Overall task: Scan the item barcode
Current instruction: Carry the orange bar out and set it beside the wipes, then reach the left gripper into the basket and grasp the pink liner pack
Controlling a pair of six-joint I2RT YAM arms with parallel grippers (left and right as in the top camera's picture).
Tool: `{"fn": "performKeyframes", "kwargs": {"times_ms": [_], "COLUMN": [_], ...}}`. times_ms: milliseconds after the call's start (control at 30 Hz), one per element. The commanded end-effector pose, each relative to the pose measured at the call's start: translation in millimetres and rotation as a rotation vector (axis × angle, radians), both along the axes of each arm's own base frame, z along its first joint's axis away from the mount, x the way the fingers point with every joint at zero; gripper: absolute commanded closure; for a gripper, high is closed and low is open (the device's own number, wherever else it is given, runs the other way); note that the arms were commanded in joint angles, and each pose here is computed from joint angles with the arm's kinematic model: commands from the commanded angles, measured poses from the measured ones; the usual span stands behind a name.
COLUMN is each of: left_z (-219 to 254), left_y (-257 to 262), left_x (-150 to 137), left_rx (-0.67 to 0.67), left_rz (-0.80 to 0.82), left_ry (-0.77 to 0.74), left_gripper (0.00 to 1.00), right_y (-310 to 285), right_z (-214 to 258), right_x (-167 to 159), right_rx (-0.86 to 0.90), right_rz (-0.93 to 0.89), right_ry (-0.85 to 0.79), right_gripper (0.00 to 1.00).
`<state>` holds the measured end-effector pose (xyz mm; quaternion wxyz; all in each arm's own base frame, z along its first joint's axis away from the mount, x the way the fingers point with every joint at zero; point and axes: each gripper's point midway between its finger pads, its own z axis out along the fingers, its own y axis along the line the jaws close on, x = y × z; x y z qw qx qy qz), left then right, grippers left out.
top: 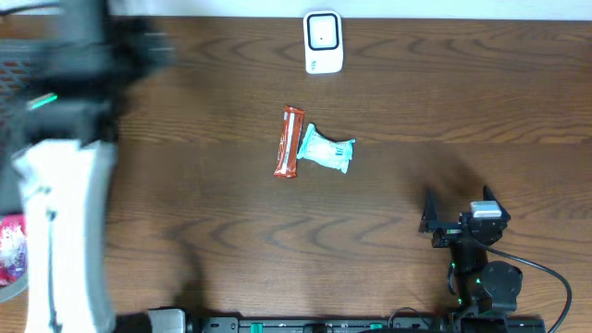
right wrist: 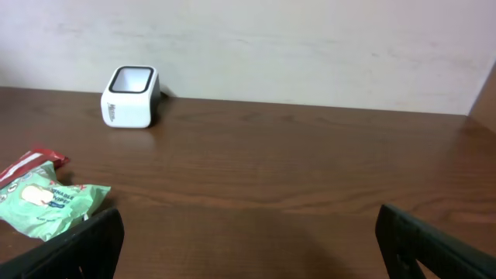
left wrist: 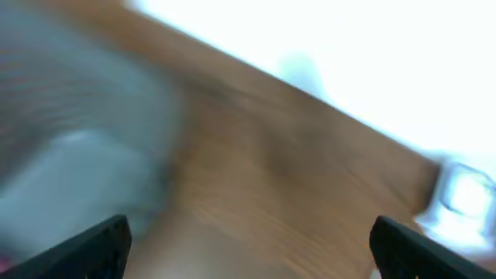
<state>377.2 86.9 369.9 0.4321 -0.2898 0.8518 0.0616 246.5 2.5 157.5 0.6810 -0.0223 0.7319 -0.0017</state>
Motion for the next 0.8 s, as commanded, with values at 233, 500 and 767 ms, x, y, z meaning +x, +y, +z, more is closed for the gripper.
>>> {"fn": "performKeyframes", "kwargs": {"times_ms": [233, 500, 767], "left_z": [-84, -197, -257], "left_y": [178, 208, 230], "left_x": [-129, -176, -158], "left_rx": [-0.203, -0.331, -0.315], "left_rz": [0.763, 0.986, 0.894], "left_ry": [0.208, 0.454, 0.568], "left_gripper": [0.02, 0.02, 0.02], "right_y": [-2, -2, -2], "right_z": [0, 0, 0], "right_x": [0, 0, 0], "right_rx": [-0.009, -0.009, -0.009], "right_rz": [-0.007, -0.007, -0.007], "right_ry": [-0.002, -0.002, -0.002], "right_gripper": [0.01, 0.01, 0.01]}}
